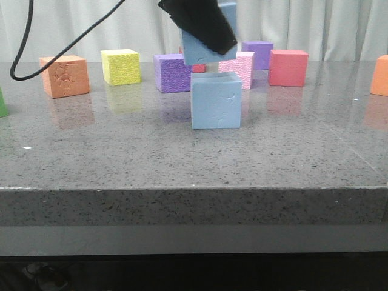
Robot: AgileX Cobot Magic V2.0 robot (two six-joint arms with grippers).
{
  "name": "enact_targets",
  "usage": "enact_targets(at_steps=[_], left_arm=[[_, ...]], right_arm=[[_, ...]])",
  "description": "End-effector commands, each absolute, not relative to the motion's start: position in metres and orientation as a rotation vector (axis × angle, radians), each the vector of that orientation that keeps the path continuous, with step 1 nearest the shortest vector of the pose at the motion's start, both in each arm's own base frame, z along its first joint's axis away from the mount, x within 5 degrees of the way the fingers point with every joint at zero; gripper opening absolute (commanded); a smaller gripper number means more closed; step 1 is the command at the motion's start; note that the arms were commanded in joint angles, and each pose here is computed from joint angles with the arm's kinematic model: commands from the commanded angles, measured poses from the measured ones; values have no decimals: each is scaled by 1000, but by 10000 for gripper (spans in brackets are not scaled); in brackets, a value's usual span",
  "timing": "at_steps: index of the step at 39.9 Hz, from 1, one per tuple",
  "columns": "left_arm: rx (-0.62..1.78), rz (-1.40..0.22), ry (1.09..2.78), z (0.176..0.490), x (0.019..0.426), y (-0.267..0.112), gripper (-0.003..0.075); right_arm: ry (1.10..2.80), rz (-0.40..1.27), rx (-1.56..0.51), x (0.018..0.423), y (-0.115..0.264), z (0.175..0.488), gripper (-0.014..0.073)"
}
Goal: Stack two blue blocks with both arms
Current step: 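Lift the light-blue cube with the left gripper and move it above the placed cube, then lower the cube onto the placed light-blue cube and open the left gripper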
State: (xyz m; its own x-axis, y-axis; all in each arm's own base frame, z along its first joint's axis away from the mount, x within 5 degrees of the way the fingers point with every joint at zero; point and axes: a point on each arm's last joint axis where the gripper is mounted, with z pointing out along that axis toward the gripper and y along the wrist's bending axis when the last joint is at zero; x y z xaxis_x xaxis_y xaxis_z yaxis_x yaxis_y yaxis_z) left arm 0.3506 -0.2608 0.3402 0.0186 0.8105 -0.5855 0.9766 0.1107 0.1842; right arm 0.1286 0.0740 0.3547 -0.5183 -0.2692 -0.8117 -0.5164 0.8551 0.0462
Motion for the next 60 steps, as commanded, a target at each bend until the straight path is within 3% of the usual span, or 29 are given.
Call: enact_targets(at_steps=[1,17,32,39,52,60], left_arm=[[1662,-378,1728,373,343,-260,349],[1676,-410,1747,358,349,-266,358],[1668,-424,1729,358,350,-268,536],[1669,-424,1726,360,349,-267,580],[1547,-417,1726,407,340,-259,580],[1215,-425,1931,443,335,-244,580]], right_arm=[[2043,359,-532,130,73,370,653],[2043,359,-532,130,73,370,653],[2043,359,-532,130,73,370,653],[2043,359,-532,130,73,370,653],[2043,359,-532,130,73,370,653],[2043,359,-532,130,73,370,653]])
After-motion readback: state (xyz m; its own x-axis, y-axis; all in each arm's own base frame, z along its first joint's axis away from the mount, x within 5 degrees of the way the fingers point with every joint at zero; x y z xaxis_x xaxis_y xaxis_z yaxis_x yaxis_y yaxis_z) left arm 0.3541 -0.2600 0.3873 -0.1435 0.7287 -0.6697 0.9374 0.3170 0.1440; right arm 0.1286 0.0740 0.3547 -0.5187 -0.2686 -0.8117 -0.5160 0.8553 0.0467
